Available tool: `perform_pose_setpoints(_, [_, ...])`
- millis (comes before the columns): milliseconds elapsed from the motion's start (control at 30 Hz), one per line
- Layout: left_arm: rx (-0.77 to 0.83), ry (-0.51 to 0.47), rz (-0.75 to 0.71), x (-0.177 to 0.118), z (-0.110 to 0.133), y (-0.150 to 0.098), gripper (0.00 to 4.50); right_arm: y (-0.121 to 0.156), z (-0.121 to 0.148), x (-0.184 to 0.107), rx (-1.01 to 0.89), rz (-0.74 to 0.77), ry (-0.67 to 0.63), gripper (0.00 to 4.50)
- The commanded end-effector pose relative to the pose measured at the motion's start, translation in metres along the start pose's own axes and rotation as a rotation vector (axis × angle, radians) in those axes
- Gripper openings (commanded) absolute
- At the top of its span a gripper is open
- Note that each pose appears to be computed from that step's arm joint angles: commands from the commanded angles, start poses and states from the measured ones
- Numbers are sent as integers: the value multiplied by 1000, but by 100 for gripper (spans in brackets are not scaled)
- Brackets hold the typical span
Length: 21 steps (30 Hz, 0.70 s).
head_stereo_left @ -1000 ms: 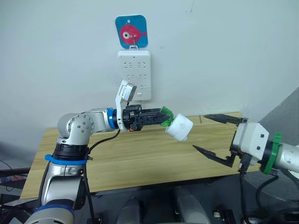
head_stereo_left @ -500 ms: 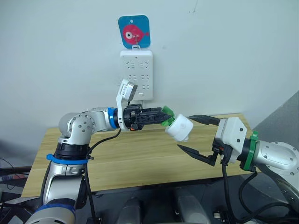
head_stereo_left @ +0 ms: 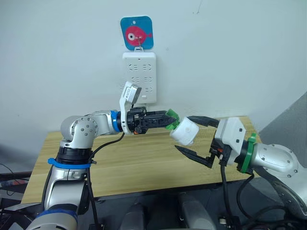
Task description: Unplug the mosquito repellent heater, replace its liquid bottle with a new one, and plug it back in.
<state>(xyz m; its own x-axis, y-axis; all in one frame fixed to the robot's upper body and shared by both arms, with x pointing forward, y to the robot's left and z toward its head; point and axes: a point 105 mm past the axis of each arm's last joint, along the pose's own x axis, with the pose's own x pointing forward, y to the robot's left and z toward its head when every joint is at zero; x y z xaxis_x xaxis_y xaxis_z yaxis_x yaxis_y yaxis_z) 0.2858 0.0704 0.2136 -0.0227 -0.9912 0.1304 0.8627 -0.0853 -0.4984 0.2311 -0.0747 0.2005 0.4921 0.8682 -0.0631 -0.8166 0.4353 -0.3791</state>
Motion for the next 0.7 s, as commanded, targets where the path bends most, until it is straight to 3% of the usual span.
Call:
perform_pose_setpoints(33, [54, -4, -41, 4, 8, -11, 234, -1, 8, 4, -29, -4, -30, 396])
perform_pose_setpoints(133, [54, -6, -40, 4, 8, -11, 233, -1, 8, 5, -31, 0, -31, 303])
perform_pose_setpoints(400, [52, 0, 9, 3, 6, -7, 233, -3, 9, 4, -65, 2, -30, 297])
perform_pose_setpoints(633, [141, 121, 39, -12, 4, -7, 448, -11, 6, -2, -101, 2, 5, 297])
perform_pose_setpoints(700, [167, 199, 7, -16, 1, -12, 450, -12, 5, -5, -118, 23, 26, 297])
